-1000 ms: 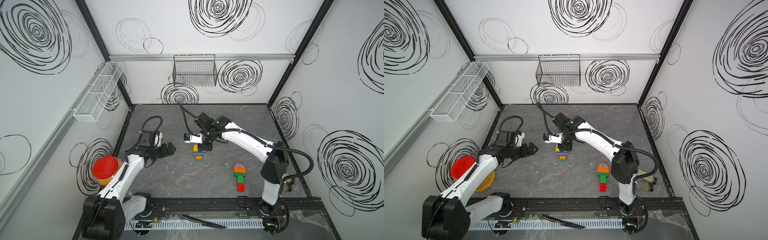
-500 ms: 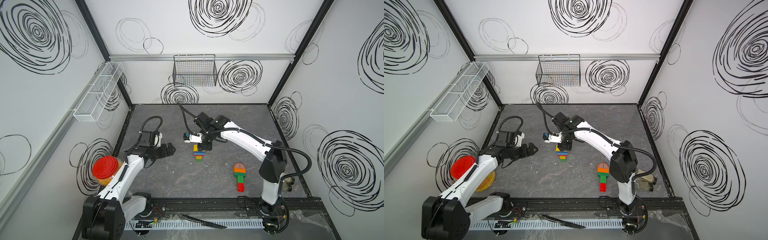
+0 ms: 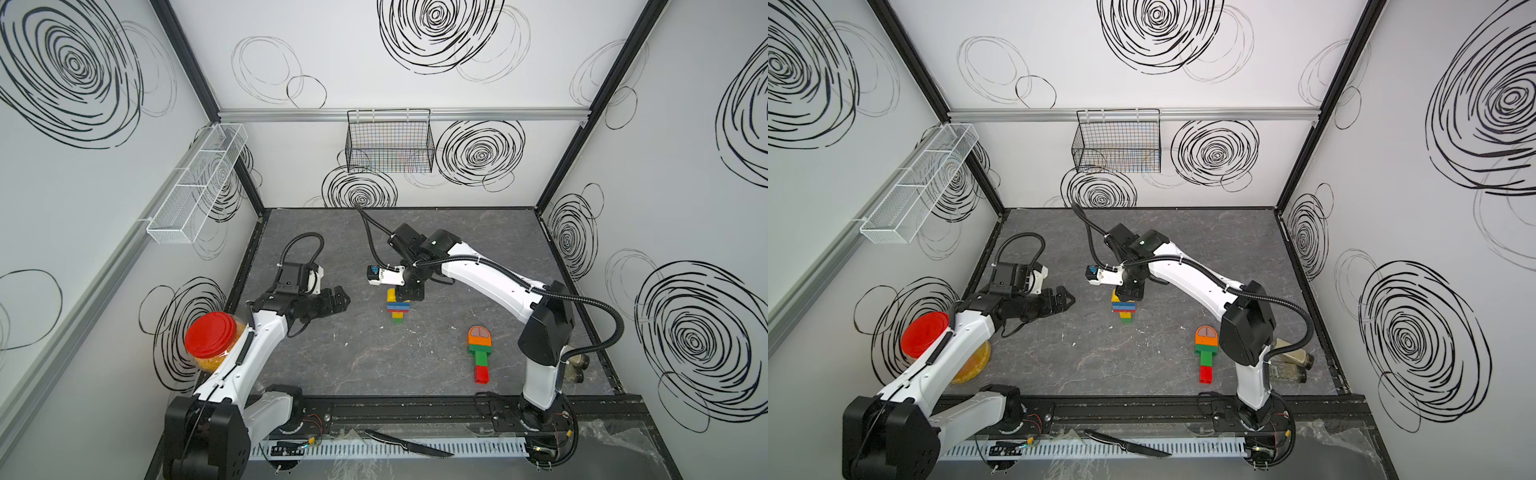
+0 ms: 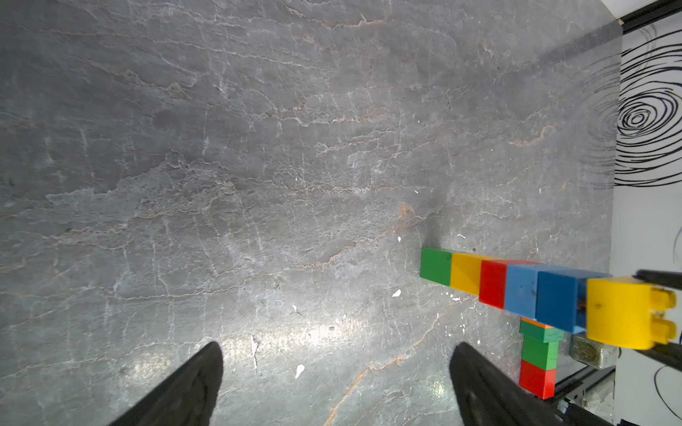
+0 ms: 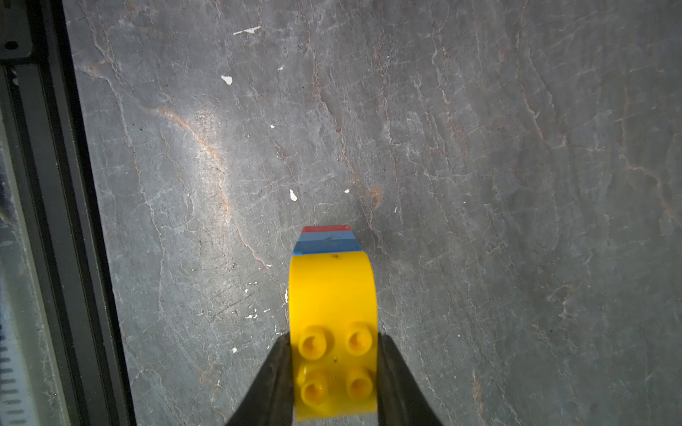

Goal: Assemble an ice cream with lego
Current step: Assemble the lego brick with the lego brick.

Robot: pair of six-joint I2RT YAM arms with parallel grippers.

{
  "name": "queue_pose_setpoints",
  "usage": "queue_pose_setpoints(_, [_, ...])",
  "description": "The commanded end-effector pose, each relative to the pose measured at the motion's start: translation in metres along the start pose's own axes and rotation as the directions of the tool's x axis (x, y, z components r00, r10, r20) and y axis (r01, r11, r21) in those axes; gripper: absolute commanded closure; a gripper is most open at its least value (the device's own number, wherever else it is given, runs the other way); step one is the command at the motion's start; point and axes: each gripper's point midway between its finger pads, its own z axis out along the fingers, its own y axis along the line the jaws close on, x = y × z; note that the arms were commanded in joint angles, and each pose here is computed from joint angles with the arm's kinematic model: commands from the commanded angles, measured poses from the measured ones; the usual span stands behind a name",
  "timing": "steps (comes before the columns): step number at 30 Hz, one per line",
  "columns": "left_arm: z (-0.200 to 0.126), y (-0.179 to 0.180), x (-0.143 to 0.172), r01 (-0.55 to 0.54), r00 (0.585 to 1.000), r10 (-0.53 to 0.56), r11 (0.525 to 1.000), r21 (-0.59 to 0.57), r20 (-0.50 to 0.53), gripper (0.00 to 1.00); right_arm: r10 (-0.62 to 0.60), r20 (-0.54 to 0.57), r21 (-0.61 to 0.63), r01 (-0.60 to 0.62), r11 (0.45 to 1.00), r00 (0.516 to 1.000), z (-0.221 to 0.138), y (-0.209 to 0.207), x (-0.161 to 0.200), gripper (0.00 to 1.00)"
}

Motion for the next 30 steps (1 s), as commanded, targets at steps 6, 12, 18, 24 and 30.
queue_pose_setpoints(6, [-0.011,-0.004,-0.01,-0.027,0.999,0.027,1.0,0.003,0.038,0.01,-0.007,0.016,0.015,0.007,1.0,1.0,-0.02,0.001,0.001,1.0])
queue_pose_setpoints(12, [-0.013,-0.004,-0.009,-0.026,0.999,0.026,1.0,0.002,0.04,0.01,0.001,0.001,0.003,-0.001,1.0,1.0,-0.014,0.003,0.005,1.0])
queue_pose_setpoints(18, [-0.012,-0.003,-0.009,-0.027,0.999,0.027,1.0,0.001,0.039,0.01,0.009,-0.035,-0.015,-0.009,1.0,0.999,-0.002,0.005,0.013,1.0])
queue_pose_setpoints(24, [-0.013,-0.002,-0.009,-0.027,0.999,0.027,1.0,-0.002,0.037,0.01,0.018,-0.058,-0.026,-0.019,0.999,0.998,0.006,0.007,0.018,1.0])
queue_pose_setpoints(30, [-0.013,-0.002,-0.009,-0.025,0.999,0.025,1.0,-0.001,0.036,0.01,0.003,-0.119,-0.039,-0.008,0.999,0.993,0.018,0.015,0.032,1.0])
